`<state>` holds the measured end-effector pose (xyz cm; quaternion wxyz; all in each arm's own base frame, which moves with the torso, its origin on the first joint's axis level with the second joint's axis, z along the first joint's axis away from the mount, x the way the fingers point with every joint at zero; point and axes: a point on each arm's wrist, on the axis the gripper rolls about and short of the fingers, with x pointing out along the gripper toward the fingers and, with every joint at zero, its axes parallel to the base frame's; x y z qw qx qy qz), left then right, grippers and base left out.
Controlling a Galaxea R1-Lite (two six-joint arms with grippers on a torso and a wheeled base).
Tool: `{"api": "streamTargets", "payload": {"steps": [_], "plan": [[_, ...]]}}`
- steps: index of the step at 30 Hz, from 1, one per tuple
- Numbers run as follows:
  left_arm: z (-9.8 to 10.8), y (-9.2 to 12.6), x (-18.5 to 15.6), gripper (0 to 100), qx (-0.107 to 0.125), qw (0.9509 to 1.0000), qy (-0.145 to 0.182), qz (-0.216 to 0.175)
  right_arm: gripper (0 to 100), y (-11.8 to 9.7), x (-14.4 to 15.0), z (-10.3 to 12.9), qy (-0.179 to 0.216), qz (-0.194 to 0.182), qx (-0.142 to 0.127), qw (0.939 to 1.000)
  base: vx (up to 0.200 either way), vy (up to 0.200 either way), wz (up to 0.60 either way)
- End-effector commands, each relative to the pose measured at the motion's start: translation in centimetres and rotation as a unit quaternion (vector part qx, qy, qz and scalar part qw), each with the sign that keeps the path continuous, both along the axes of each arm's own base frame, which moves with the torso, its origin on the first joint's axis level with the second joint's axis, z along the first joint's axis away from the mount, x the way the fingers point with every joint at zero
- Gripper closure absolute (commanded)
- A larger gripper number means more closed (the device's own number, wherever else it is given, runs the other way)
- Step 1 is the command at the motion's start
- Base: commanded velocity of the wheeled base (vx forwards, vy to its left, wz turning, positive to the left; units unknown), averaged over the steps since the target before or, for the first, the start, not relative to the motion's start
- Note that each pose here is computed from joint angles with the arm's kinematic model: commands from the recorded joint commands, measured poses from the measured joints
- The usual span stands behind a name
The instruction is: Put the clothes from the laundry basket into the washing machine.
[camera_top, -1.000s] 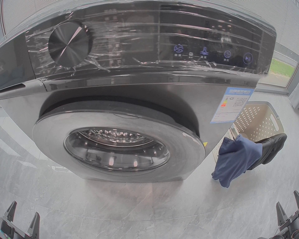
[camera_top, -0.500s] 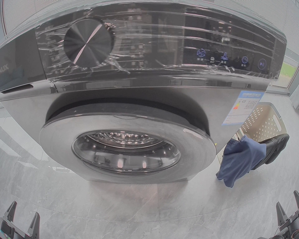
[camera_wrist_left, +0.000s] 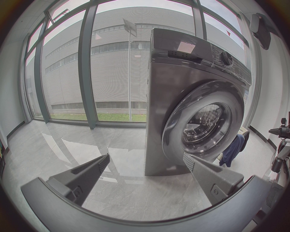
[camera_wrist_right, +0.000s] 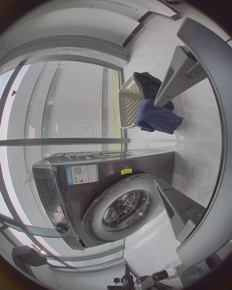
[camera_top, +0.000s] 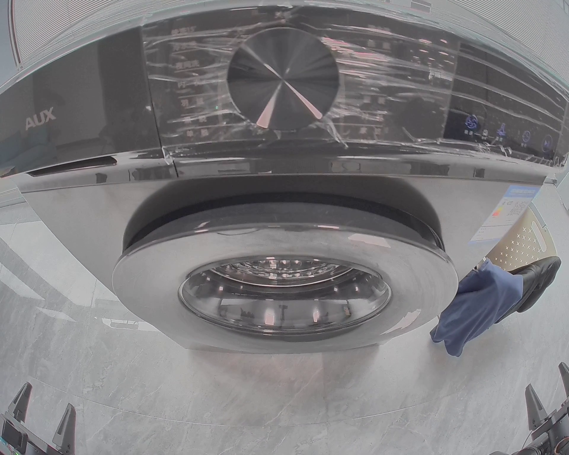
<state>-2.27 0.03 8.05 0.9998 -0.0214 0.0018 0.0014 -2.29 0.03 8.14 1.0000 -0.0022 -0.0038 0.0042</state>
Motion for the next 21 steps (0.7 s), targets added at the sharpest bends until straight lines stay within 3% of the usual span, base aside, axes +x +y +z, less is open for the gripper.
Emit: {"api": "streamTargets", "payload": {"steps": [1, 21], "plan": [[-0.43, 0.0, 0.03, 0, 0.0, 1.0, 0.002, 0.0, 0, 0.0, 0.01, -0.53, 0.001, 0.0, 0.0, 1.0, 0.0, 0.0, 0.0], [-0.43, 0.0, 0.03, 0, 0.0, 1.0, 0.002, 0.0, 0, 0.0, 0.01, -0.53, 0.001, 0.0, 0.0, 1.0, 0.0, 0.0, 0.0]]}}
